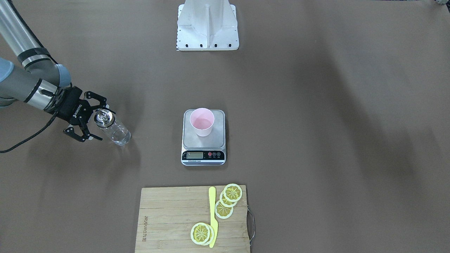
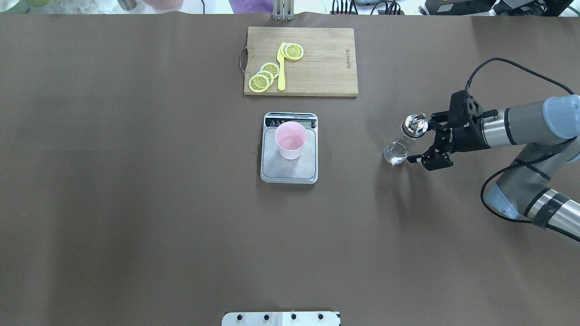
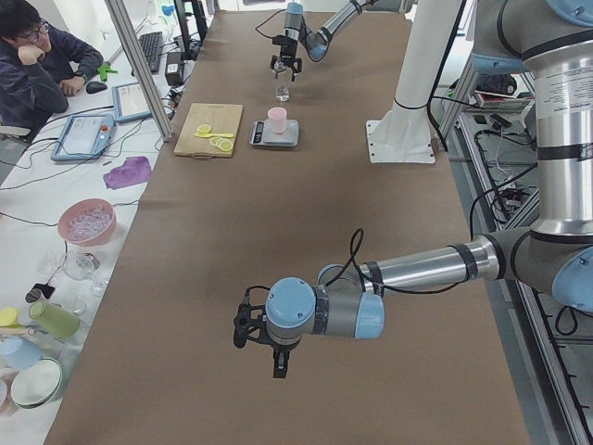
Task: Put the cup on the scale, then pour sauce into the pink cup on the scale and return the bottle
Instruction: 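Open the right gripper and withdraw it away from the sauce bottle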
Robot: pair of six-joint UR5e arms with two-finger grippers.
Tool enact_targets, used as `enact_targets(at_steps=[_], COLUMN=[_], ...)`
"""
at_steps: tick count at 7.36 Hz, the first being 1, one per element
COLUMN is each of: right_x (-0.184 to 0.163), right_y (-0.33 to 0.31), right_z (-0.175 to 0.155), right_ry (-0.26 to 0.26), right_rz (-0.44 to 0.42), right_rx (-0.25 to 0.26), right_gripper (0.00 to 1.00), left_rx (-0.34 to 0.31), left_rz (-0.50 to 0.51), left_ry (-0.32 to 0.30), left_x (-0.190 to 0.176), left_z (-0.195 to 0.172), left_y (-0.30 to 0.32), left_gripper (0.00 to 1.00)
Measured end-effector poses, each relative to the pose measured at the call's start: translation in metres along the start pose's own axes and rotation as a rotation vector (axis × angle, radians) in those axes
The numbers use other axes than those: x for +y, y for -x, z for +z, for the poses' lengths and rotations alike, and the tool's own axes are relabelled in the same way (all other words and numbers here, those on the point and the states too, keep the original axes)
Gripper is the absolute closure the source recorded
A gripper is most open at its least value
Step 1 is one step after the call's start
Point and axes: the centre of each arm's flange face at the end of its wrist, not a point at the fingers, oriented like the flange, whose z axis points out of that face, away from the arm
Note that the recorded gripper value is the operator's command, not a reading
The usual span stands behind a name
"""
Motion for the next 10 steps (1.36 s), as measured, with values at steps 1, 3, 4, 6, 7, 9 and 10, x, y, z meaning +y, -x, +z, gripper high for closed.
enact_targets(at_steps=[1,3,4,6,7,9,10], right_x=[0.003,0.006,0.009,0.016,0.016,0.016,0.016], right_y=[0.001,-0.001,-0.004,-0.015,-0.022,-0.043,-0.059], right_z=[-0.003,-0.009,-0.015,-0.034,-0.043,-0.061,-0.072], right_ry=[0.001,0.001,0.002,0.004,0.0,-0.003,0.015], right_rz=[0.001,0.005,0.009,0.044,0.107,0.301,0.403], right_rx=[-0.002,0.003,0.011,0.037,0.055,0.107,0.15], right_gripper=[0.01,0.01,0.01,0.01,0.01,0.02,0.0], left_rx=[0.0,0.0,0.0,0.0,0.0,0.0,-0.001], left_rz=[-0.001,-0.002,-0.001,-0.001,-0.002,0.001,0.002], left_ry=[0.0,0.001,0.001,0.001,0.001,-0.003,-0.005], left_x=[0.0,0.001,0.001,0.002,0.002,-0.001,-0.002], left_z=[0.0,0.0,0.0,0.0,0.0,-0.001,-0.002], left_y=[0.0,0.0,0.0,0.0,0.0,-0.002,-0.003], left_gripper=[0.02,0.02,0.02,0.02,0.02,0.02,0.02])
